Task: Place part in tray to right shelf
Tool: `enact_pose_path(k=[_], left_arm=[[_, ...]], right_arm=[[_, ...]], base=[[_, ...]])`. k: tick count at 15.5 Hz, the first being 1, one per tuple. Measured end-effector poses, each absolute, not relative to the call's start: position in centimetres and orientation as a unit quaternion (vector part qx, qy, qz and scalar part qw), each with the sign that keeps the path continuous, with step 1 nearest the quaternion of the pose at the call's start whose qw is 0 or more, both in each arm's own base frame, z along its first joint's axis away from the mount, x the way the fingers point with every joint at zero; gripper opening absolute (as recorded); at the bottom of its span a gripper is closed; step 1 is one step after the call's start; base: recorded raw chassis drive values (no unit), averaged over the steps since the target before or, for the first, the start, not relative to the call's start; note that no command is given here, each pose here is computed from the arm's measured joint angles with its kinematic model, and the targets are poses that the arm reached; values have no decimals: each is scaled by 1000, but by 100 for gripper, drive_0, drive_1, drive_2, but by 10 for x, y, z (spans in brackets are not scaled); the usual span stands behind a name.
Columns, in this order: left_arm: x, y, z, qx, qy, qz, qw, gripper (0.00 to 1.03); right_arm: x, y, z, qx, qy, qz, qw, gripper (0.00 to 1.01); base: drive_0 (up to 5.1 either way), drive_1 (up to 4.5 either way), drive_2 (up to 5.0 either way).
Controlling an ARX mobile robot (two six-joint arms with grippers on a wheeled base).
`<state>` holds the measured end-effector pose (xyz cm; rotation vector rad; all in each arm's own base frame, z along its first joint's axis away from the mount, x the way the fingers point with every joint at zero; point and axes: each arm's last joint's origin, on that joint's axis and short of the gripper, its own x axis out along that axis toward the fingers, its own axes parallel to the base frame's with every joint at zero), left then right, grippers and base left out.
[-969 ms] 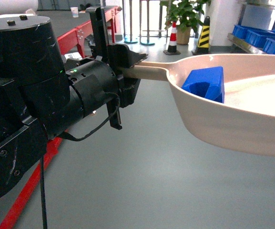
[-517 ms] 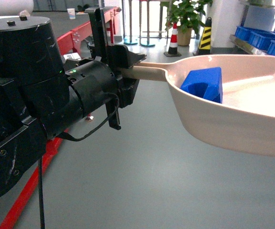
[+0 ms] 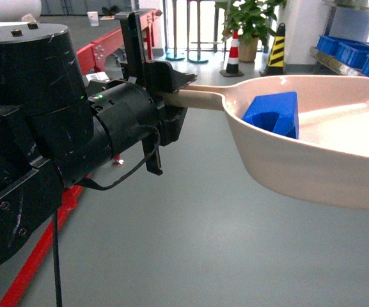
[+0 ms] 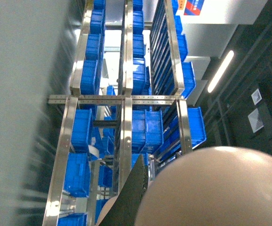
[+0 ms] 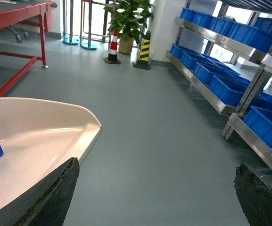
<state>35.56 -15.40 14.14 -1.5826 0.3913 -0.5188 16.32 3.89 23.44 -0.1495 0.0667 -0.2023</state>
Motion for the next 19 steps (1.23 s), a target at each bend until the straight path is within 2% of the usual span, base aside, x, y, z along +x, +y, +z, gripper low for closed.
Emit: enact_pose_path(k=[19], left_arm=[[355,-154,141,-698,175,-230,656,13]], right_arm=[[163,39,235,-74,32,-101,992,98]], base=[[-11,395,-417]])
